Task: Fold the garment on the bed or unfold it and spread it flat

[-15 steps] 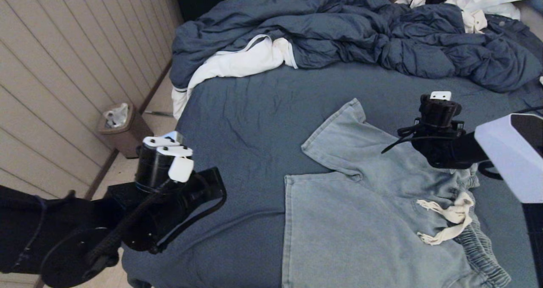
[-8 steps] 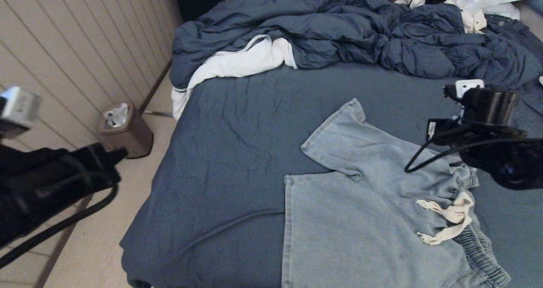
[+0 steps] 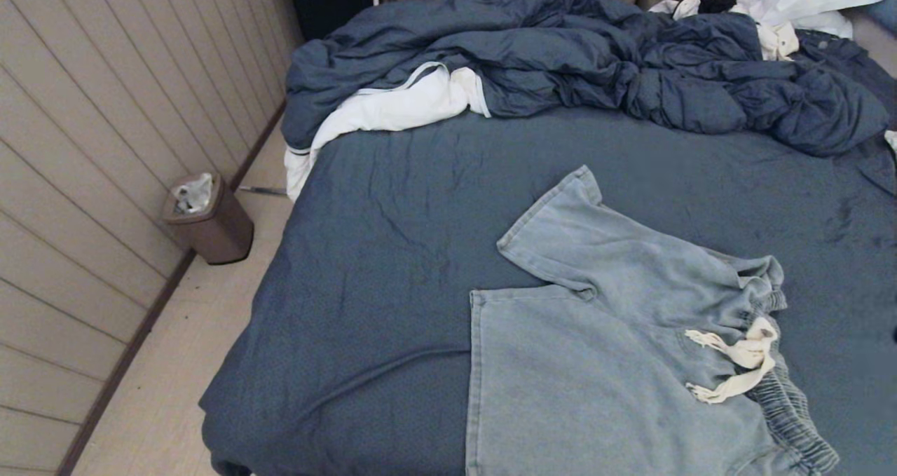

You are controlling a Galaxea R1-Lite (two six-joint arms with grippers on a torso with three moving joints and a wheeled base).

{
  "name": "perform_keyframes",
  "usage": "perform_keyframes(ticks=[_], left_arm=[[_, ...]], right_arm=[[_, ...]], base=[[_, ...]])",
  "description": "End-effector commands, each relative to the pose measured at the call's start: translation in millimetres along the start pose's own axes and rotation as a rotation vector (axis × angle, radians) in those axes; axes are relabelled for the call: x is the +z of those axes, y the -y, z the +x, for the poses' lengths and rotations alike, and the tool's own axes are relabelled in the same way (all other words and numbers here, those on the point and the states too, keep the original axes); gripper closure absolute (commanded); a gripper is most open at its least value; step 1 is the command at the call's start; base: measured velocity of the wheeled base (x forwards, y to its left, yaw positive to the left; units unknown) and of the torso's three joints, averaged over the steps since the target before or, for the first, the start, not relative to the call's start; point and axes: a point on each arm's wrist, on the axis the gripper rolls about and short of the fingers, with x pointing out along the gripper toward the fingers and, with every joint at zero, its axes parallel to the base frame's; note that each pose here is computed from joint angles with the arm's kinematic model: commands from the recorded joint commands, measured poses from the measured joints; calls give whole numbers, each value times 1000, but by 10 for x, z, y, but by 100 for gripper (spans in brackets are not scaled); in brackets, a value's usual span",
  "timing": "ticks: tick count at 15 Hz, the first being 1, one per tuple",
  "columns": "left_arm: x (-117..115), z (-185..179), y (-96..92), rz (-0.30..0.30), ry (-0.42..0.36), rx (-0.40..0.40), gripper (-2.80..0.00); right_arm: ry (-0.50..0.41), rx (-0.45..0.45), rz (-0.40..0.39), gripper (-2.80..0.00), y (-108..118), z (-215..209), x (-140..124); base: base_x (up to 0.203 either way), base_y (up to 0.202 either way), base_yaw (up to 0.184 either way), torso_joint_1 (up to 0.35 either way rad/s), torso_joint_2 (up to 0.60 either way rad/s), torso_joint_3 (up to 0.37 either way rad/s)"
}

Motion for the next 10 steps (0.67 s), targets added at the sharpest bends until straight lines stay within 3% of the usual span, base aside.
perform_keyframes(ticks=[1,3,5,6,8,10], left_arm=[[-210,-165,-116,-26,9,31,0],[-237,-171,-83,-34,-5,21,0],[-290,-215,-39,-41,14,62,0],[-381,-248,-45,-29,19,36,0],[-588,-182,-76,14,-21,10,0],[-772,-77,-108,41,-47,-24,0]], right_arm=[[41,9,35,0,303,-618,-532],[-105,-7,16,0,316,-597,-919],[-165,-70,11,0,304,-559,-1057],[-185,-126,11,0,297,-527,-1143],[-128,-145,37,0,277,-450,-1200],[-47,-89,62,0,244,-387,-1208]], base=[[0,0,0,0,0,0],[0,0,0,0,0,0],[0,0,0,0,0,0],[0,0,0,0,0,0],[0,0,0,0,0,0],[0,0,0,0,0,0]])
